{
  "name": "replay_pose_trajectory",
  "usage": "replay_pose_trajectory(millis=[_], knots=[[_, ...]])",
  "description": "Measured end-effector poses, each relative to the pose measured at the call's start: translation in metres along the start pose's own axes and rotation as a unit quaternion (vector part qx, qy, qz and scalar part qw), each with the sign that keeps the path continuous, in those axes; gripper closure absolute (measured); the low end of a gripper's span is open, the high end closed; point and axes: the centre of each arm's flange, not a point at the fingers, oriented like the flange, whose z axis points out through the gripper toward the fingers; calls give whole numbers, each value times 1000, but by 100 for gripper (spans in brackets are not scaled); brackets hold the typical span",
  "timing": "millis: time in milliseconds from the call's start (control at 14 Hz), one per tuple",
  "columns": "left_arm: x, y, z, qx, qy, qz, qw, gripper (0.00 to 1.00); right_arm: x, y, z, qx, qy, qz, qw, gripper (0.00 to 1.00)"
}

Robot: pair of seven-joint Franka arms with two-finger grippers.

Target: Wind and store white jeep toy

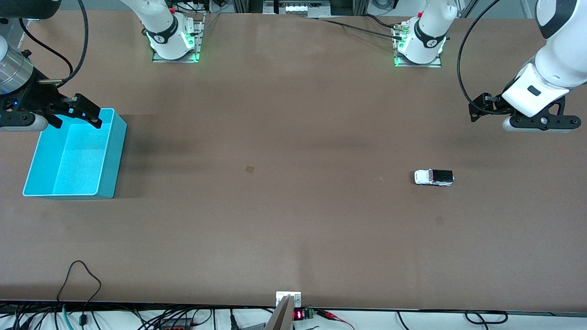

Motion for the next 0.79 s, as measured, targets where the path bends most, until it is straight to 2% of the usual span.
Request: replay_pose_trajectory(millis=[429, 786], knots=[[-1, -3, 1, -7, -6, -4, 1000, 0, 0, 0, 0, 0, 0, 0, 1000, 0], [-10, -4, 7, -19, -48, -8, 999, 0, 0, 0, 0, 0, 0, 0, 1000, 0]])
